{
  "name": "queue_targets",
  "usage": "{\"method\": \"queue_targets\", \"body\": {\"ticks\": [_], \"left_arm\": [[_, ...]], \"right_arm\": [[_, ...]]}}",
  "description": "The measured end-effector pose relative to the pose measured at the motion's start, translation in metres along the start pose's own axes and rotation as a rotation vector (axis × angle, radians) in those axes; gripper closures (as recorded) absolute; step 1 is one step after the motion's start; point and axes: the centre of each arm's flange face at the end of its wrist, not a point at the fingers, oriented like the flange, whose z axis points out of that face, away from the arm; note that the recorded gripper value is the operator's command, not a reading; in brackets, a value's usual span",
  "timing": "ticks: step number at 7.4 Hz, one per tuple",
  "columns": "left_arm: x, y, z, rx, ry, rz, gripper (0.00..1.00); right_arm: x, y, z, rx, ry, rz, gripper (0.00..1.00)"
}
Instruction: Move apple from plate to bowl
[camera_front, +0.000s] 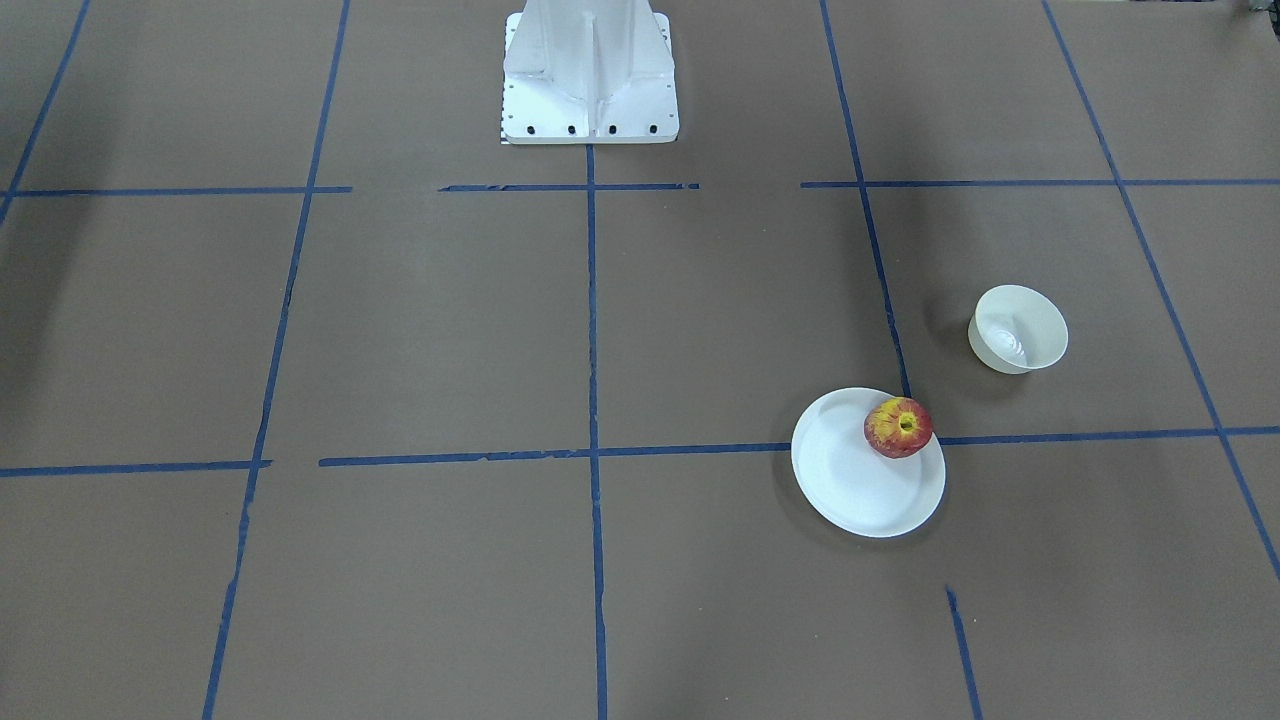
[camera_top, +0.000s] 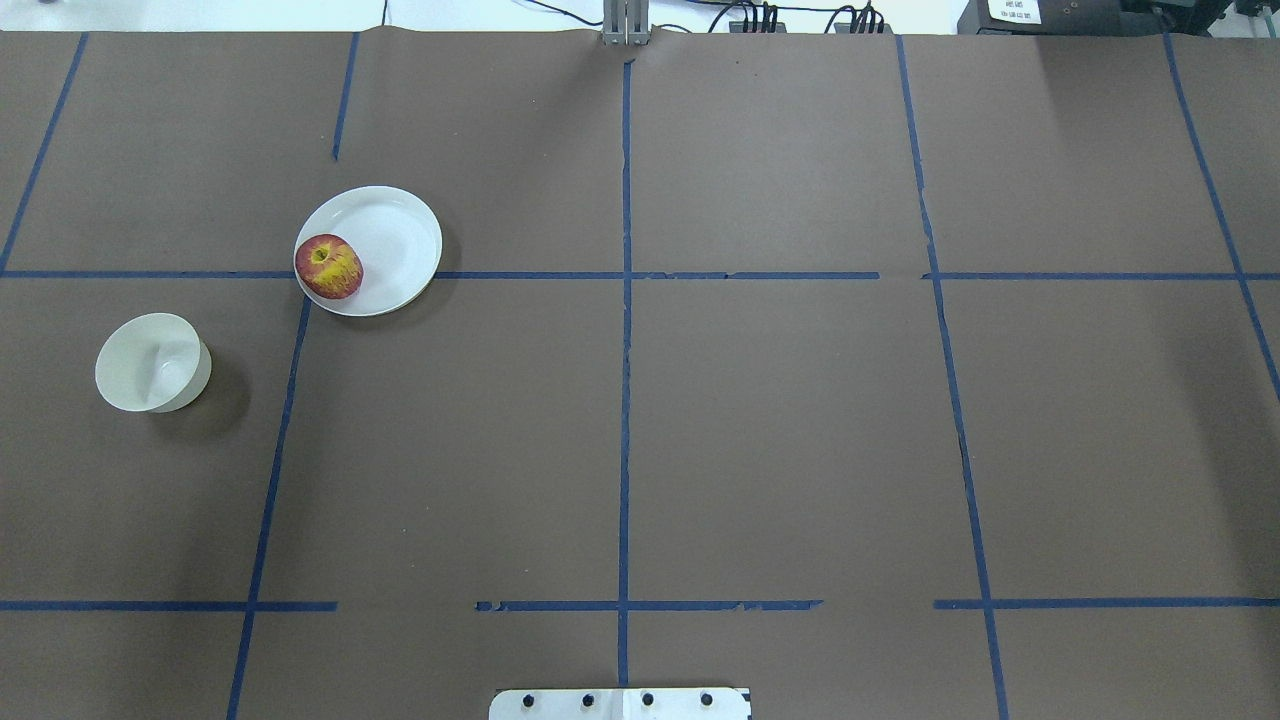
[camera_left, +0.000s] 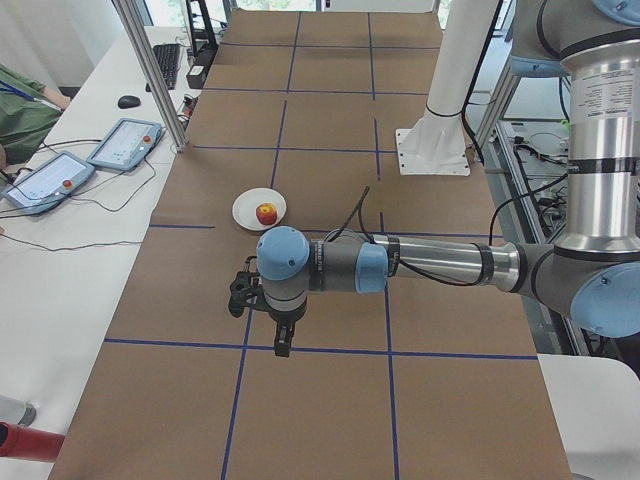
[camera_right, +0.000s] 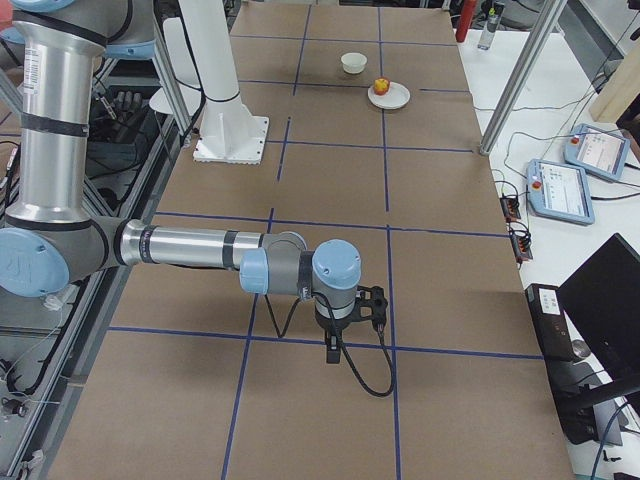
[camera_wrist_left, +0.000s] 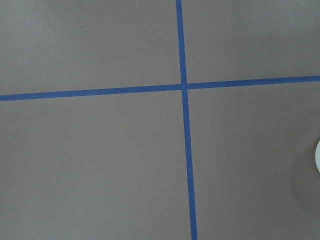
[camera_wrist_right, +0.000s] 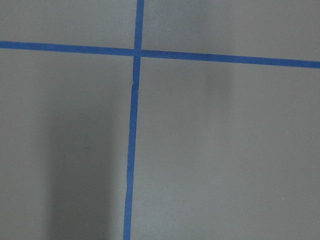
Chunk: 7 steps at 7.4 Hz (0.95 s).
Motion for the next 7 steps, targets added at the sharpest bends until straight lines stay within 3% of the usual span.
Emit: {"method": "queue_targets", "body": {"ticks": [2, 4, 7], "left_arm": [[0.016, -0.014, -0.007, 0.018, 0.000, 0.037, 0.00], [0.070, -0.066, -0.025, 0.061, -0.001, 0.127, 0.00], [0.222, -0.144, -0.012, 0.055, 0.044, 0.105, 0.00]], "right_arm": [[0.000, 0.000, 0.000, 0.000, 0.000, 0.000, 0.00], [0.000, 0.000, 0.000, -0.001, 0.000, 0.001, 0.00], [0.000, 0.000, 0.000, 0.000, 0.000, 0.000, 0.00]]}}
